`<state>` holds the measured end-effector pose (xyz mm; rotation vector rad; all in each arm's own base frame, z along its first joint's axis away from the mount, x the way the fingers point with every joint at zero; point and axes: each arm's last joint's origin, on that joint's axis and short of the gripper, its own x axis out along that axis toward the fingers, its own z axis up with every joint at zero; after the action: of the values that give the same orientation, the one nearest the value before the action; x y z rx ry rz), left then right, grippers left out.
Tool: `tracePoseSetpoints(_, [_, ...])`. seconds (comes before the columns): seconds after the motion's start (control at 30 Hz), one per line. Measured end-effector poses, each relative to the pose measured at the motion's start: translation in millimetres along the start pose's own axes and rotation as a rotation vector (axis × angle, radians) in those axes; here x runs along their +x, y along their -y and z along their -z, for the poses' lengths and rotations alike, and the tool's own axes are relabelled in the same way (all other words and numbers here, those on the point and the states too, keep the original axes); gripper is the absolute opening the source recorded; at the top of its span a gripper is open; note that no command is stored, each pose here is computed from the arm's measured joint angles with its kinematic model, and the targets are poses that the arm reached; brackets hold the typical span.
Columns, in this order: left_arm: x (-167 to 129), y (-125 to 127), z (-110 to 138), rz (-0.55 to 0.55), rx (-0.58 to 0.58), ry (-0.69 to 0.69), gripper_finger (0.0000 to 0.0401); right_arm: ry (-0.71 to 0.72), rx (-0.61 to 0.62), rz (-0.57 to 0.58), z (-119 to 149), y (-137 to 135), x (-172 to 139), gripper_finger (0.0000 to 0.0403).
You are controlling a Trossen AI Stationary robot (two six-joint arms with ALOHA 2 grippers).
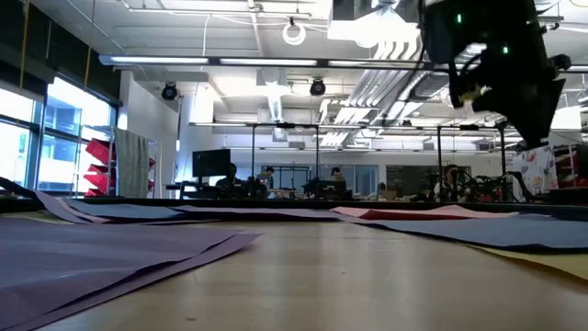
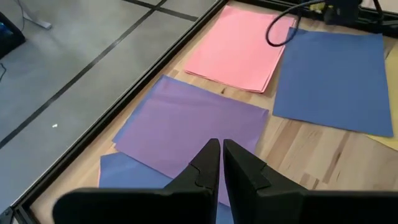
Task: Organize paper
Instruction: Put the blue paper on the middle right of the table, then adjust the yellow paper
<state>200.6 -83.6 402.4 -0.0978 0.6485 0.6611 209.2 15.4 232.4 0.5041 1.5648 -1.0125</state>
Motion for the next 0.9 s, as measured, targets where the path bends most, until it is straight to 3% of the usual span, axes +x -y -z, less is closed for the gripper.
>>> tracePoseSetpoints(0.13, [0,0,0,0.004,-0.007,-0.004,0.0000,0.072,-0.122,-0.393,34,-50,-17,0.0138])
tracePoseSetpoints(0.23, [0,1,0,0.014,-0.010,-0.012,0.0000,0.073,-0.084,-0.645,74,-82,-26,0.0126])
tracePoseSetpoints(0.3, [-1,2,1,0.022,-0.007,-0.010,0.0000,0.059,-0.035,-0.740,104,-99,-28,0.0111])
tracePoseSetpoints(0.43, [-2,3,1,0.028,0.027,-0.007,0.0000,0.046,0.010,-0.762,154,-124,-11,0.0056])
tracePoseSetpoints(0.53, [-2,3,2,0.038,0.090,-0.016,0.0000,0.049,0.015,-0.702,175,-141,13,0.0010])
tracePoseSetpoints(0.73, [-3,4,3,0.082,0.139,-0.061,0.0000,0.069,0.005,-0.644,185,-170,46,0.0001])
tracePoseSetpoints(0.9, [-4,5,4,0.096,0.145,-0.070,0.0000,0.038,-0.023,-0.774,193,-186,47,0.0000])
